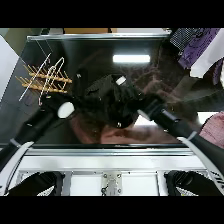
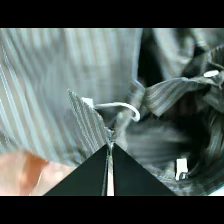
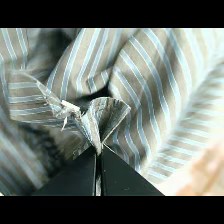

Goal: Fold the clothes and pants, and hang the long-sleeved shirts on hangers.

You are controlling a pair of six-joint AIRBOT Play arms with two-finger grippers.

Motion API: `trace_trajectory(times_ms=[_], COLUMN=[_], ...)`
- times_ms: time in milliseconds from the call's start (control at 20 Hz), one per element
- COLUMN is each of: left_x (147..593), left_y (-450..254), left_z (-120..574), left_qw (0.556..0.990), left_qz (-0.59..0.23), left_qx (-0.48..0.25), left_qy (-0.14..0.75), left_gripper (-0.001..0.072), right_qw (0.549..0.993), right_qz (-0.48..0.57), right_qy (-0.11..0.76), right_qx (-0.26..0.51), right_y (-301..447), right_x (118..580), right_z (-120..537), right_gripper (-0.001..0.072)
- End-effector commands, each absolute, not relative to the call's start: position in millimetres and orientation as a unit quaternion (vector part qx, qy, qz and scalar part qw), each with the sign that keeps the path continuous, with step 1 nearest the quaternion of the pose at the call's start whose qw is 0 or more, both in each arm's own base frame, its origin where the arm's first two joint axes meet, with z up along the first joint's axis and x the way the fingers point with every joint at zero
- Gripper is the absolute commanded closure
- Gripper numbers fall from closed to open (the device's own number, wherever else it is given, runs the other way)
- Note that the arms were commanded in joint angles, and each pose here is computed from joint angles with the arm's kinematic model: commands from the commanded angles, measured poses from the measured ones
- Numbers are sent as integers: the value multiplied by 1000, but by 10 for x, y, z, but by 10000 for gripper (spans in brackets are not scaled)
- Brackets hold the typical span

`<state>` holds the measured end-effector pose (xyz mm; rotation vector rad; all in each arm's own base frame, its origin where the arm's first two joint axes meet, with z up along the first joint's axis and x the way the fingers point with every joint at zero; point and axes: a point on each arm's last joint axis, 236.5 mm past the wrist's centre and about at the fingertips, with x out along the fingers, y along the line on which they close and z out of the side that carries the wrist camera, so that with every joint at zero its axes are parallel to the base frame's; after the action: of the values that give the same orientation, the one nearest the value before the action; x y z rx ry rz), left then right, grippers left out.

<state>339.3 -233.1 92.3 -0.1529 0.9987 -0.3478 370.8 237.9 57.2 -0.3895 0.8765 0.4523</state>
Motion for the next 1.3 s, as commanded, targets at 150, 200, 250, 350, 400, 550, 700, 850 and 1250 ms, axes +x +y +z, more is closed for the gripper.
trace_trajectory(times_ms=[150, 200, 250, 350, 400, 550, 700, 850, 1250], left_x=[3269, 3120, 2962, 2726, 2676, 2711, 2838, 2687, 2619], left_y=[-2017, -2005, -2020, -2111, -2153, -2201, -1976, -1800, -1931], left_z=[3901, 4272, 4555, 4762, 4715, 4035, 3016, 1898, 954], left_qw=[941, 942, 942, 935, 933, 920, 900, 849, 793], left_qz=[-244, -261, -280, -310, -316, -297, -229, -191, -211], left_qx=[-138, -140, -130, -116, -103, -65, -56, -63, -150], left_qy=[191, 156, 129, 126, 140, 247, 366, 489, 552], left_gripper=[694, 694, 694, 694, 694, 693, 693, 693, 693], right_qw=[935, 944, 952, 960, 959, 932, 878, 835, 742], right_qz=[122, 117, 116, 110, 106, 84, 66, 59, 77], right_qy=[323, 300, 279, 259, 261, 353, 473, 543, 666], right_qx=[-84, -67, -51, -10, -1, 0, -37, -68, -16], right_y=[1416, 1312, 1241, 1115, 1069, 987, 976, 1033, 1469], right_x=[3606, 3491, 3375, 3148, 3067, 2878, 2727, 2746, 2490], right_z=[2981, 3343, 3625, 3959, 3981, 3537, 2849, 2283, 1345], right_gripper=[699, 698, 698, 698, 698, 698, 697, 698, 697])
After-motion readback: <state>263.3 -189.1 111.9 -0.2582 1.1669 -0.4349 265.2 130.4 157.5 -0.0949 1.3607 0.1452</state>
